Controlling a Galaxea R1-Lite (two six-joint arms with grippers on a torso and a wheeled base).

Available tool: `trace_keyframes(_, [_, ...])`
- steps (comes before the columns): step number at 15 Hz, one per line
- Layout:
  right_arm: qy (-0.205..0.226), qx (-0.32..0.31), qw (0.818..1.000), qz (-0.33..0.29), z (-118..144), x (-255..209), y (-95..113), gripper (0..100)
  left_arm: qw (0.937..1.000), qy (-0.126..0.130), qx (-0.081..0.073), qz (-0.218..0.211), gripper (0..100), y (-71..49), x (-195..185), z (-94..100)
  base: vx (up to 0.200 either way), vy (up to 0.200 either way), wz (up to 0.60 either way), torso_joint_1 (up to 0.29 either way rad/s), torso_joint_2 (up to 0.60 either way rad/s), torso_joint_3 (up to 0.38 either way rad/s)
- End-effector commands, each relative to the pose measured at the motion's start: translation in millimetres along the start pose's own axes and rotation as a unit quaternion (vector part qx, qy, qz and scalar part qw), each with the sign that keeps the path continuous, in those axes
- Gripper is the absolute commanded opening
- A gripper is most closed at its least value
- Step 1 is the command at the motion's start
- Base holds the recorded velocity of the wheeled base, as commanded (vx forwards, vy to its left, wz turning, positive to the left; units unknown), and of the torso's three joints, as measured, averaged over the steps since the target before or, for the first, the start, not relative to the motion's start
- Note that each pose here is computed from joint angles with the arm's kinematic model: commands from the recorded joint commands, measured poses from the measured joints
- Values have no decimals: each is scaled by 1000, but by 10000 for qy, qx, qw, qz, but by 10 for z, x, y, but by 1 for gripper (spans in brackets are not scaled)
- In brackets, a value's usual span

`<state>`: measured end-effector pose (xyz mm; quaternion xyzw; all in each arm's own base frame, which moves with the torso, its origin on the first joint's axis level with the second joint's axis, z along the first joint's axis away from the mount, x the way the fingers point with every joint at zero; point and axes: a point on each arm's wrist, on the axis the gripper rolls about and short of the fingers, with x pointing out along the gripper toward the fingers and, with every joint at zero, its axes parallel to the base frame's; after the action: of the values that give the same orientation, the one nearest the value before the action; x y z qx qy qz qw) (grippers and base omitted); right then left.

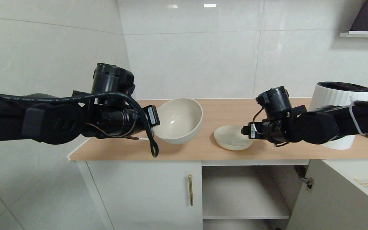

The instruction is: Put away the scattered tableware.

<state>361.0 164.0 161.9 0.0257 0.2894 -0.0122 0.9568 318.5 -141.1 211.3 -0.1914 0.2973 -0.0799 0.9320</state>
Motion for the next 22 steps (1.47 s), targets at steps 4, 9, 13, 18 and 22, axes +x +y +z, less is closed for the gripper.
trace_keyframes(4, [148, 10, 9998, -165, -72, 269, -10, 100, 9999, 45, 35, -95, 0, -39, -30, -28, 0, 0, 0, 0, 0, 0])
trace_keyframes(9, [190, 62, 9997, -172, -98, 304, -4, 100, 9999, 43, 35, -106, 0, -40, -35, -26, 0, 0, 0, 0, 0, 0])
trace_keyframes(13, [165, 107, 9997, -132, -80, 279, -7, 0, 9998, 80, 53, -196, 0, -58, -48, -31, 0, 0, 0, 0, 0, 0])
trace_keyframes(18, [112, 214, 9996, -108, -46, 238, -12, 0, 9938, 392, 75, -1036, 0, -87, -275, -23, 0, 0, 0, 0, 0, 0])
trace_keyframes(22, [-16, 355, 9993, 138, 75, 6, -50, 0, 9956, 154, 20, -925, 0, -59, -266, 32, 0, 0, 0, 0, 0, 0])
